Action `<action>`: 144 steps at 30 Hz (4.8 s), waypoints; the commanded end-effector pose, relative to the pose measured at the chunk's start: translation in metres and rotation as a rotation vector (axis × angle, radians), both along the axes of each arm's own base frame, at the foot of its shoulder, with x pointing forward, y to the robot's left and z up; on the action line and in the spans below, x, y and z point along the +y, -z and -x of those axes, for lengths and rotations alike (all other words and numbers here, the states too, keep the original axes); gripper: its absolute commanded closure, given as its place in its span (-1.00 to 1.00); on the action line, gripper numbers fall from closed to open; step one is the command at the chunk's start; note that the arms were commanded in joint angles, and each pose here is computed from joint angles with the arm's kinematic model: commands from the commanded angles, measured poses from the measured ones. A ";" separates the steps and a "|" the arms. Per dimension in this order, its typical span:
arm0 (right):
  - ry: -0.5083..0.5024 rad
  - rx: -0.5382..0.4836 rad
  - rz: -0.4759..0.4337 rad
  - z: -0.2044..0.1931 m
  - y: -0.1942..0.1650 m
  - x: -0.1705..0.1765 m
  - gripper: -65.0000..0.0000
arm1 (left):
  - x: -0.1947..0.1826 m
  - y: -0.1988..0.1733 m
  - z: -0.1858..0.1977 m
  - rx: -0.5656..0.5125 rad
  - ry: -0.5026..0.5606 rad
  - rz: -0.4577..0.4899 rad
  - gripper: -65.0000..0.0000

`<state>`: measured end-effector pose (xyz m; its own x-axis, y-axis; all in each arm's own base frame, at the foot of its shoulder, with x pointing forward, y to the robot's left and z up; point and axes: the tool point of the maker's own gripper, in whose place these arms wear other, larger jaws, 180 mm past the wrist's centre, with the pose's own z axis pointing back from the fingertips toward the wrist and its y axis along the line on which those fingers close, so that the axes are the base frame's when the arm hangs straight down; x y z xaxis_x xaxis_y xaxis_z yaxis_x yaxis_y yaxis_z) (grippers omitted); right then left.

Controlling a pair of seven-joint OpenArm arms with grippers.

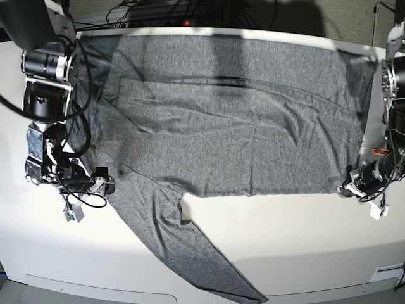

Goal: Fold the T-shirt properly
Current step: 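Hold the hem corners with both grippers, pulling the hem taut, then lift the hem with both grippers and fold it onto the collar edge, then lower the folded hem onto the collar edge with both grippers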

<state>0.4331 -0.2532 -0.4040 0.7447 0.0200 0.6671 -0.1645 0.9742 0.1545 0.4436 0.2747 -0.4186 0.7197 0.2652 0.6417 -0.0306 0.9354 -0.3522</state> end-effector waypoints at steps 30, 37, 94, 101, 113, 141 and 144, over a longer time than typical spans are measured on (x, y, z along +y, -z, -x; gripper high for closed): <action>0.020 0.036 0.095 -0.008 -0.004 -0.006 1.00 | 0.009 -0.025 -0.018 -0.077 -0.013 -0.006 1.00; 0.020 0.032 0.094 -0.008 -0.005 -0.006 1.00 | 0.009 -0.026 -0.019 -0.082 -0.015 -0.005 1.00; -0.082 -0.277 0.355 0.164 -0.141 -0.004 1.00 | -0.012 -0.094 0.105 0.006 0.464 -0.293 1.00; -0.088 -0.274 0.379 0.175 -0.145 -0.004 1.00 | -0.022 -0.096 0.122 0.096 0.525 -0.277 1.00; -0.129 -0.183 0.363 0.197 -0.124 0.001 1.00 | -0.027 -0.083 0.164 0.183 0.614 -0.317 1.00; -0.181 0.040 0.432 0.245 -0.092 -0.017 1.00 | -0.009 -0.056 0.208 0.318 0.645 -0.375 1.00; -0.180 0.042 0.433 0.245 -0.092 -0.017 1.00 | -0.009 -0.055 0.208 0.320 0.645 -0.375 1.00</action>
<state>0.1834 -0.2695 -0.3208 0.7522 0.3979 0.5253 -0.3290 0.9174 -0.2239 0.2268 0.2599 -0.3745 0.8362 -0.4434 0.3229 0.4976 0.8609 -0.1064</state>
